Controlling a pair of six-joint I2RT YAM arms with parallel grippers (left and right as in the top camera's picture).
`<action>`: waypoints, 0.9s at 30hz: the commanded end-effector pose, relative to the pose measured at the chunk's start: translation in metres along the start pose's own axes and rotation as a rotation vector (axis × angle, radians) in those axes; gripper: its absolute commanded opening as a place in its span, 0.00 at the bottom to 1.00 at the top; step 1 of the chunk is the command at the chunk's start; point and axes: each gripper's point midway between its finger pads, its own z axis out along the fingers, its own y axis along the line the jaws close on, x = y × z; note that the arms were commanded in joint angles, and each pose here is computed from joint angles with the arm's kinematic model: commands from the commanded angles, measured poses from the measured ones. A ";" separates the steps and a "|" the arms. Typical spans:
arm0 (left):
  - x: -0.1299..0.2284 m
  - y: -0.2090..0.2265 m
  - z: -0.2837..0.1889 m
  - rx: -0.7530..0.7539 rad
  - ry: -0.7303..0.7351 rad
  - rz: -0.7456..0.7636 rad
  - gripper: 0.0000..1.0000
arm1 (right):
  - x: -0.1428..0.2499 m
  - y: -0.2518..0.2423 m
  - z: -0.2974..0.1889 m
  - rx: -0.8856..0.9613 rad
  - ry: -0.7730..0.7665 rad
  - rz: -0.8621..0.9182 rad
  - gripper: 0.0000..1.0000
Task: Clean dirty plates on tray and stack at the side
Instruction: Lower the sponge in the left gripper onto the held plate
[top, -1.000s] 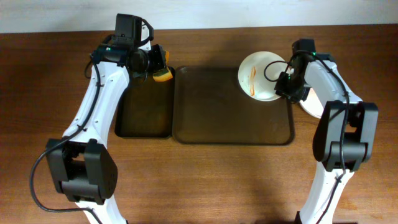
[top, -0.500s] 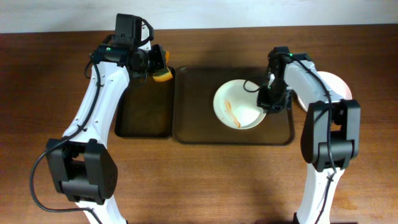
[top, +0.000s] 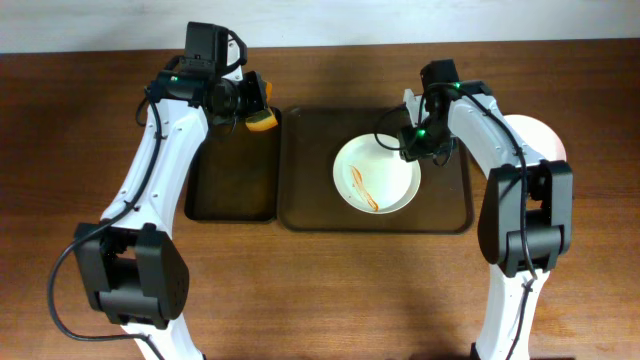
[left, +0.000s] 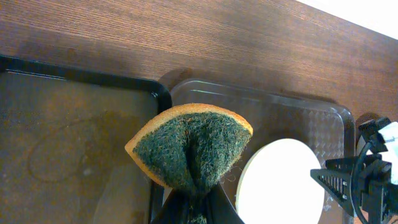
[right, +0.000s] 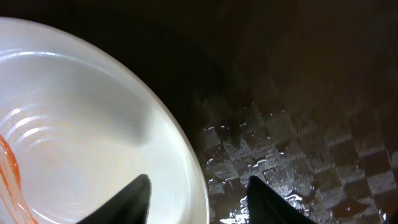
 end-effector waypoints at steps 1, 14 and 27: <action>0.002 -0.001 0.004 0.001 0.007 0.007 0.00 | -0.002 -0.003 0.000 0.013 -0.001 -0.082 0.45; 0.002 -0.001 0.004 0.001 0.008 0.007 0.00 | 0.018 0.007 0.016 -0.047 0.048 -0.065 0.25; 0.023 -0.017 0.016 -0.023 0.042 0.054 0.00 | 0.034 0.010 0.015 -0.036 0.123 0.370 0.04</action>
